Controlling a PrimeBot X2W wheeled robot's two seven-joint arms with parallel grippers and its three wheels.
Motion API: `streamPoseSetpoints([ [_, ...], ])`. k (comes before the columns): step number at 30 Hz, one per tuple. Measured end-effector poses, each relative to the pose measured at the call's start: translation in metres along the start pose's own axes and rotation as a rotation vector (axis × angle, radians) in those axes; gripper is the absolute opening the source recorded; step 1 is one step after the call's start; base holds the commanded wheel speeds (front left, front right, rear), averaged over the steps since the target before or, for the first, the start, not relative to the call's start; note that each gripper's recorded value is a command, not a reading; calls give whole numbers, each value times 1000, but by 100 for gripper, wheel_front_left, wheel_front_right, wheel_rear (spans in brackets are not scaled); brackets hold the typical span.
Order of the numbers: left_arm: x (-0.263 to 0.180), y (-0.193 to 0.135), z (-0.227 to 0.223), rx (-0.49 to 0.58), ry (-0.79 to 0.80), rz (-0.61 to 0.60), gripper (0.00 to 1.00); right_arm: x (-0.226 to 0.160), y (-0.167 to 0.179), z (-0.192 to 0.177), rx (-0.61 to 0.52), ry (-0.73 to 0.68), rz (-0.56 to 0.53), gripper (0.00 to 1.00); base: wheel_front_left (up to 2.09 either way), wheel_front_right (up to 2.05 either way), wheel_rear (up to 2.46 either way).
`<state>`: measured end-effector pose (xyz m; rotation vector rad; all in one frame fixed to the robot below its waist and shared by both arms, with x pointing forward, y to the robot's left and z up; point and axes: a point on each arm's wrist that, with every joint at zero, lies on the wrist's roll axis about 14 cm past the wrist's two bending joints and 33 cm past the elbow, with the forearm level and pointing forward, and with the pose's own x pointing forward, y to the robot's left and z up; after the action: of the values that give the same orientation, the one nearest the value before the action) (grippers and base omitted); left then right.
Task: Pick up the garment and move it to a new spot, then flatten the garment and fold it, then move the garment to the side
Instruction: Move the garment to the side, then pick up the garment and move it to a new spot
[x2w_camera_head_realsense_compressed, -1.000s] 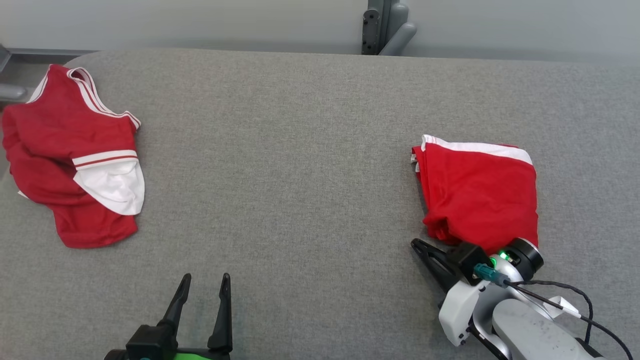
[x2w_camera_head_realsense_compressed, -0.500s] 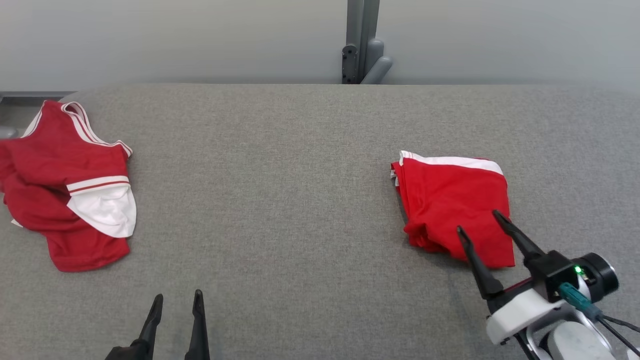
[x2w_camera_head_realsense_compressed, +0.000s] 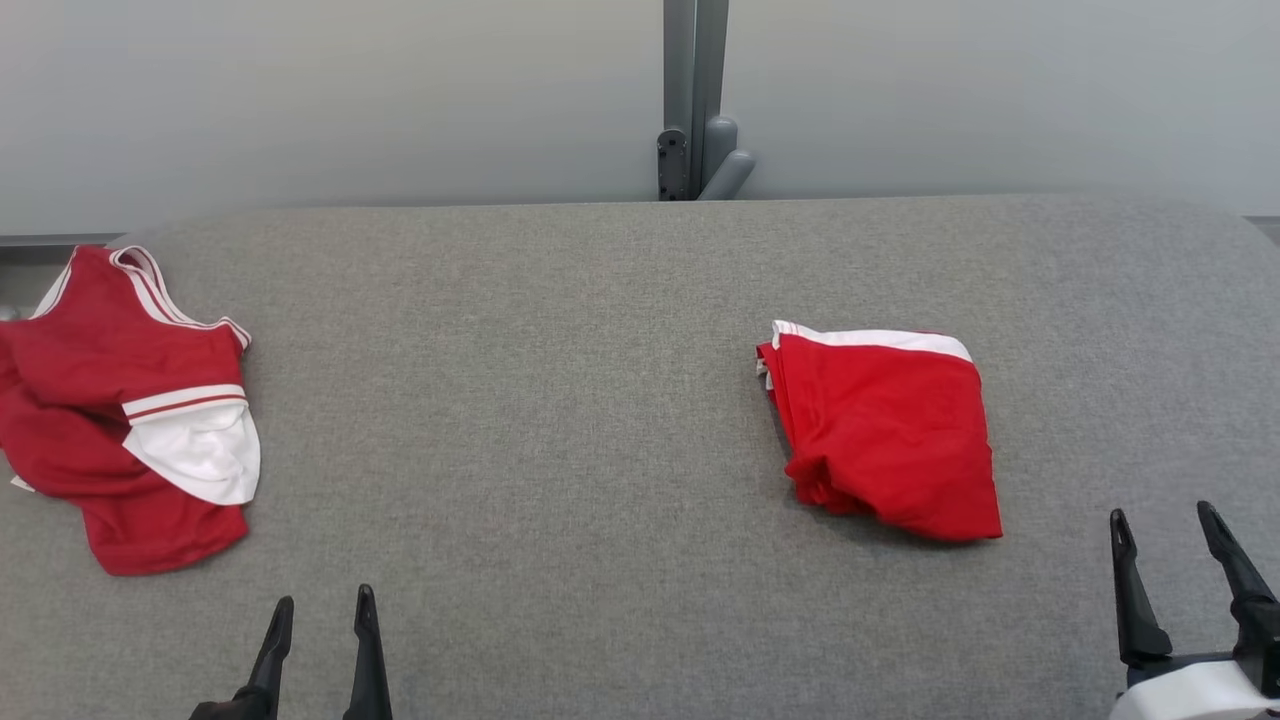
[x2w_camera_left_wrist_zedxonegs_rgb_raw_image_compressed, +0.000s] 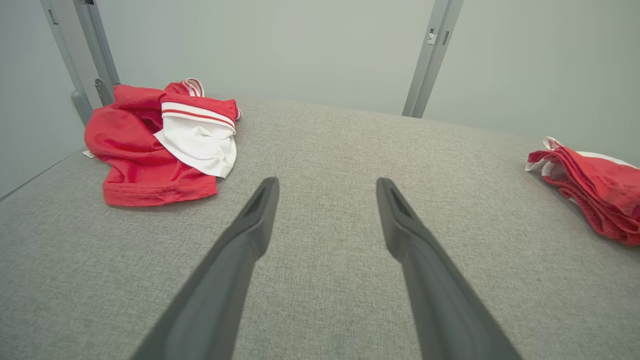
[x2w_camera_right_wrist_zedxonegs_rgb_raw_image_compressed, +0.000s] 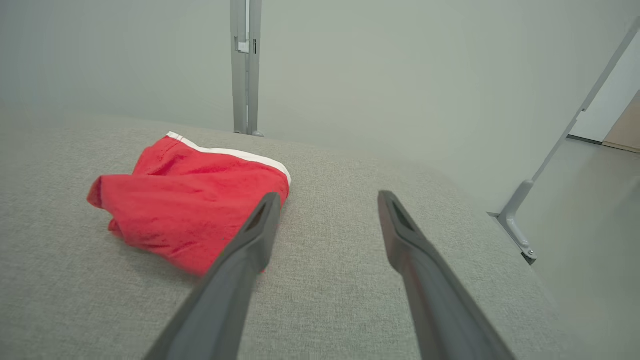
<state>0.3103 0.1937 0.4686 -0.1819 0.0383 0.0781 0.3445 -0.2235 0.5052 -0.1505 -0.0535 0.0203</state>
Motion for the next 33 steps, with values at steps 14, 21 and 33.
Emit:
streamPoseSetpoints([
  [14,0,-1,1,1,-4,-7,100,-14,-7,-22,53,68,-58,100,0,0,0],
  [21,1,-5,-2,-7,9,-18,100,3,8,-39,176,110,-36,100,0,0,0],
  [33,25,-18,-12,3,45,-62,100,83,45,-80,387,501,106,100,0,0,0],
])
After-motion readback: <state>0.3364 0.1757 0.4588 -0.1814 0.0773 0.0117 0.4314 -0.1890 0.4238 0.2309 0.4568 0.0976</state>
